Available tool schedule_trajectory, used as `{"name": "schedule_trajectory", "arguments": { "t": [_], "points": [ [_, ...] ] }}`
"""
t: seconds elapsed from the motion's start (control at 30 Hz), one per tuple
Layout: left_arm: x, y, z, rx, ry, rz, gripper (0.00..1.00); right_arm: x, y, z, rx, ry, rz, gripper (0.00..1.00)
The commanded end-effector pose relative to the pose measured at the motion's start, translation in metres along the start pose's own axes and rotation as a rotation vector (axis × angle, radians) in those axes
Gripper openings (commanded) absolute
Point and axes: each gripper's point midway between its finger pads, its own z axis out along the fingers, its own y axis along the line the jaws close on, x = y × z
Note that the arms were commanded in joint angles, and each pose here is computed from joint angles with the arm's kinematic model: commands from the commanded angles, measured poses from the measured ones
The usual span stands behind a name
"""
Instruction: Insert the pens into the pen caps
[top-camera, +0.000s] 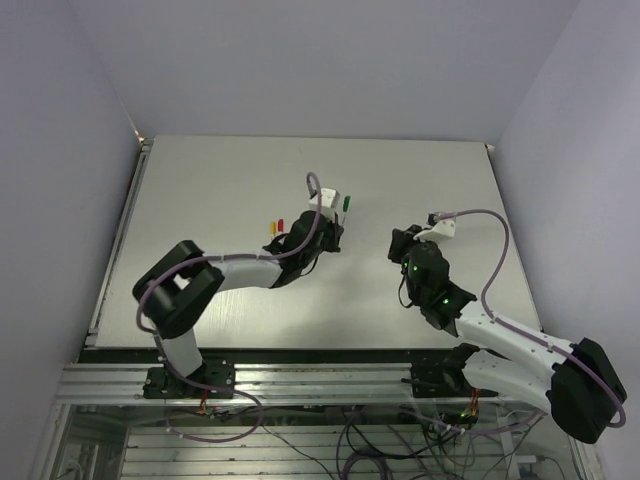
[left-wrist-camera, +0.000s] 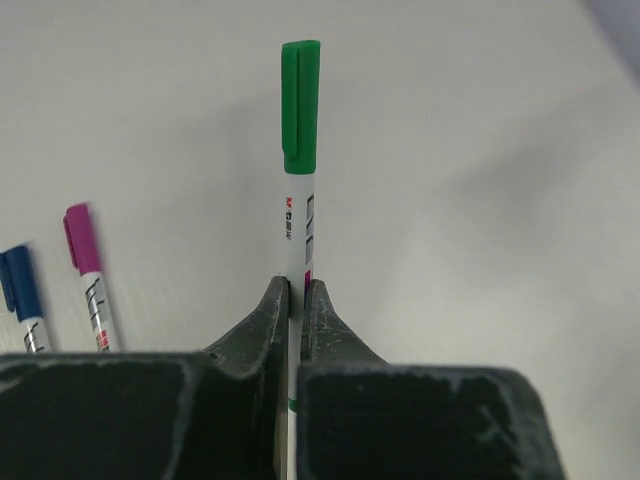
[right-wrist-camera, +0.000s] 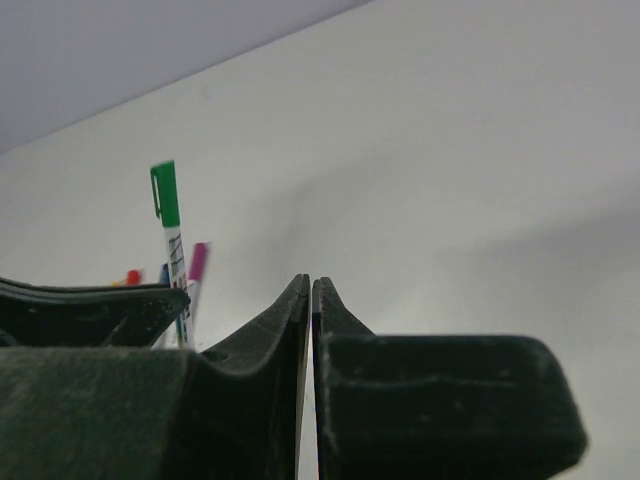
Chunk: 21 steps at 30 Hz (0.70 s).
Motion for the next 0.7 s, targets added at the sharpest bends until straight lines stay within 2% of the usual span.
{"name": "schedule_trajectory", "arguments": {
  "t": [0.0, 0.37, 0.67],
  "points": [
    [0.027, 0.031, 0.016, -0.16, 0.112, 0.05, 0.07, -0.005, -0.039, -0.008, 0.191, -0.023, -0.027, 0.05],
    [0.049, 0.06, 0.038, -0.249, 0.158, 0.02, 0.09, 0.006, -0.058, -0.012, 0.27, 0.007, -0.066, 0.07],
    [0.059, 0.077, 0.047, -0.282, 0.181, 0.004, 0.09, 0.01, -0.059, -0.009, 0.261, 0.039, -0.082, 0.24]
  ]
}}
